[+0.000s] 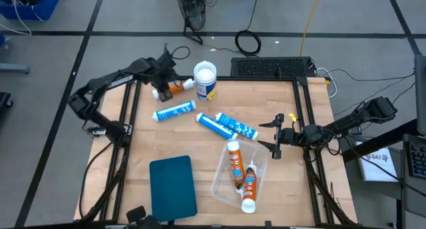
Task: Pick & place silicon tubes, Sealant and Lysol wipes
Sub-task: Put the orange sealant into the white bin
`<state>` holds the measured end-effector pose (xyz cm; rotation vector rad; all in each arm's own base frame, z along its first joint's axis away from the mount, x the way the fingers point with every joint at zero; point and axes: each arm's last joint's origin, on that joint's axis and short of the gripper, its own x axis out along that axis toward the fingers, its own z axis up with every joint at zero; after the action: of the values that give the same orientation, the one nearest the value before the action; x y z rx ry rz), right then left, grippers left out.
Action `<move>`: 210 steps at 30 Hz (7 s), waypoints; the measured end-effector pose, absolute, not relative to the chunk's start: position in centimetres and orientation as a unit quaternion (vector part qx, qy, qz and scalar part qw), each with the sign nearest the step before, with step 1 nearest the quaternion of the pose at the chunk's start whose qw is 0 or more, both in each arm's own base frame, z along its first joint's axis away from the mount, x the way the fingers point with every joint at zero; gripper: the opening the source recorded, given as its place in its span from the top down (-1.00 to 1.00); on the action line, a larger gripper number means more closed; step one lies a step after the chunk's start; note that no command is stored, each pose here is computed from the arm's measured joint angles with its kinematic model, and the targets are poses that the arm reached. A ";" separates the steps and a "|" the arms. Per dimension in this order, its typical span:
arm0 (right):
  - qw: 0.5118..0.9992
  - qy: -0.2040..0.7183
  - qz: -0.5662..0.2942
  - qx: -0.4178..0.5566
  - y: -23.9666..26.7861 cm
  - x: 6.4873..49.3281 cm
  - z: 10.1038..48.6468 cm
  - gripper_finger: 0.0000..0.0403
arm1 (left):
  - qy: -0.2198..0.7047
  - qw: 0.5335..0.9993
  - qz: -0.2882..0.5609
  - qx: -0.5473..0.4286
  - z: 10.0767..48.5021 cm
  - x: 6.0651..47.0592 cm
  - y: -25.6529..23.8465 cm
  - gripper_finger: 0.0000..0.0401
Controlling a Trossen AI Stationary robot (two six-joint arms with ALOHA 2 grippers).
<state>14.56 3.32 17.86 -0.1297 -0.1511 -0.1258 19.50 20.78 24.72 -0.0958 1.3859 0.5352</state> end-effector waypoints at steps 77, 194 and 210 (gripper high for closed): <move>0.987 -0.119 -0.097 -0.040 2.5 15.1 19.6 -0.46 | 0.329 0.934 0.138 0.029 34.6 23.1 8.0 -0.05; 0.993 -0.111 0.037 -0.004 16.0 22.6 32.8 0.03 | 0.092 0.994 0.060 0.021 29.5 18.1 2.2 -0.63; 0.997 0.055 0.002 0.060 17.8 27.9 28.6 0.03 | 0.094 0.994 0.060 0.021 29.5 18.1 2.2 -0.55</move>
<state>27.86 17.77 28.61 0.1201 0.1097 0.0034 18.08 2.24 29.51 0.0426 0.1875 0.1198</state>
